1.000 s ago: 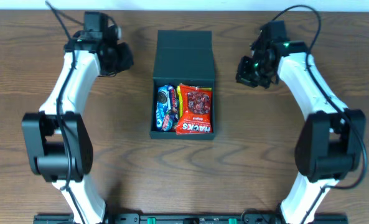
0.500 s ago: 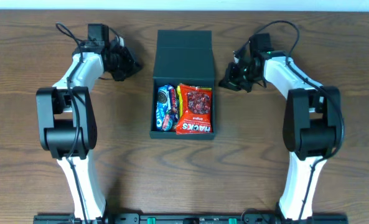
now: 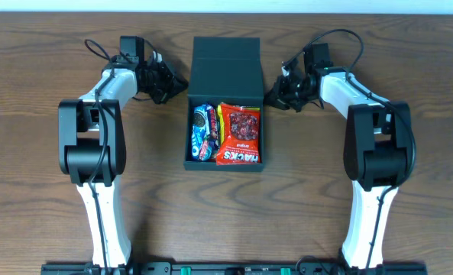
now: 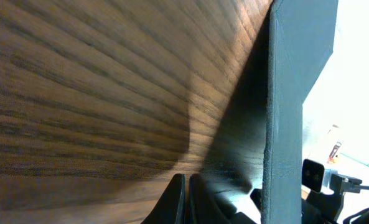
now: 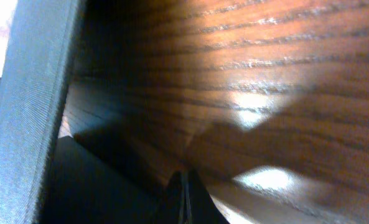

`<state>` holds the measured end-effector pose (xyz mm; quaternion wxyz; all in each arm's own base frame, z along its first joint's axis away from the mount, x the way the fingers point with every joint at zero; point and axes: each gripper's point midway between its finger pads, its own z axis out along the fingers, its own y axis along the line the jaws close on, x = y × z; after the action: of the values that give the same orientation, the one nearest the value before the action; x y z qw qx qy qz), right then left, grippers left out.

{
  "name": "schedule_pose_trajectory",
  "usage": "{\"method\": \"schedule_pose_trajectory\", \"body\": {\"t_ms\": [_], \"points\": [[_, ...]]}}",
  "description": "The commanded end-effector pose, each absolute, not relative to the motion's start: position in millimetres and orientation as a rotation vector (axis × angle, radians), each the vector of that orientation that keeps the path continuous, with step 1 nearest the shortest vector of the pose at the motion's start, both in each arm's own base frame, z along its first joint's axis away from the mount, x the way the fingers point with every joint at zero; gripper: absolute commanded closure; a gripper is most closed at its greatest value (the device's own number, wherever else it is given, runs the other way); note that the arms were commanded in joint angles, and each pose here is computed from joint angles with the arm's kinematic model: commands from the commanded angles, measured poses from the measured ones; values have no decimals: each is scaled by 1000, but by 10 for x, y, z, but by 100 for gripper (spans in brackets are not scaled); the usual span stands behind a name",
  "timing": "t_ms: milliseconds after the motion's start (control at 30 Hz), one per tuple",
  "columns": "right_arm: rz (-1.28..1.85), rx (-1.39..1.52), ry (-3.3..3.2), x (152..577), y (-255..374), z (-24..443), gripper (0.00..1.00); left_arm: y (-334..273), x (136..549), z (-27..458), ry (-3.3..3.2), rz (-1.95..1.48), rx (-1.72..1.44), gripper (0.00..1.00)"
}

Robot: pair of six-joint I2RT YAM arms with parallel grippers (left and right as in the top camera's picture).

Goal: Pack container
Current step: 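Raise both grippers to the back edge of the upright lid, then push the lid forward with both grippers to close the box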

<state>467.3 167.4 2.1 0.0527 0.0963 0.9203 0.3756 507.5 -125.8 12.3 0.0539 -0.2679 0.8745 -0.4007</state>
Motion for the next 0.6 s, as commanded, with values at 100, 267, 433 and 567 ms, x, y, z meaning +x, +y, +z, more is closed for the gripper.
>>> {"method": "schedule_pose_trajectory", "body": {"t_ms": [100,267,433,567], "points": [[1283,238,2717,4742,1791,177,98,-1476,5136,234,2621,-1323,-747,94],[1385,158,2656,4762,1872,315,98,-1572,5190,389,2564,-1431,-638,95],[1477,8,2531,4884,1869,654,98,-1602,5271,652,2474,-1546,-494,94],[1442,-76,2473,4980,1820,949,98,-1630,5318,893,2421,-1574,-365,94]]}}
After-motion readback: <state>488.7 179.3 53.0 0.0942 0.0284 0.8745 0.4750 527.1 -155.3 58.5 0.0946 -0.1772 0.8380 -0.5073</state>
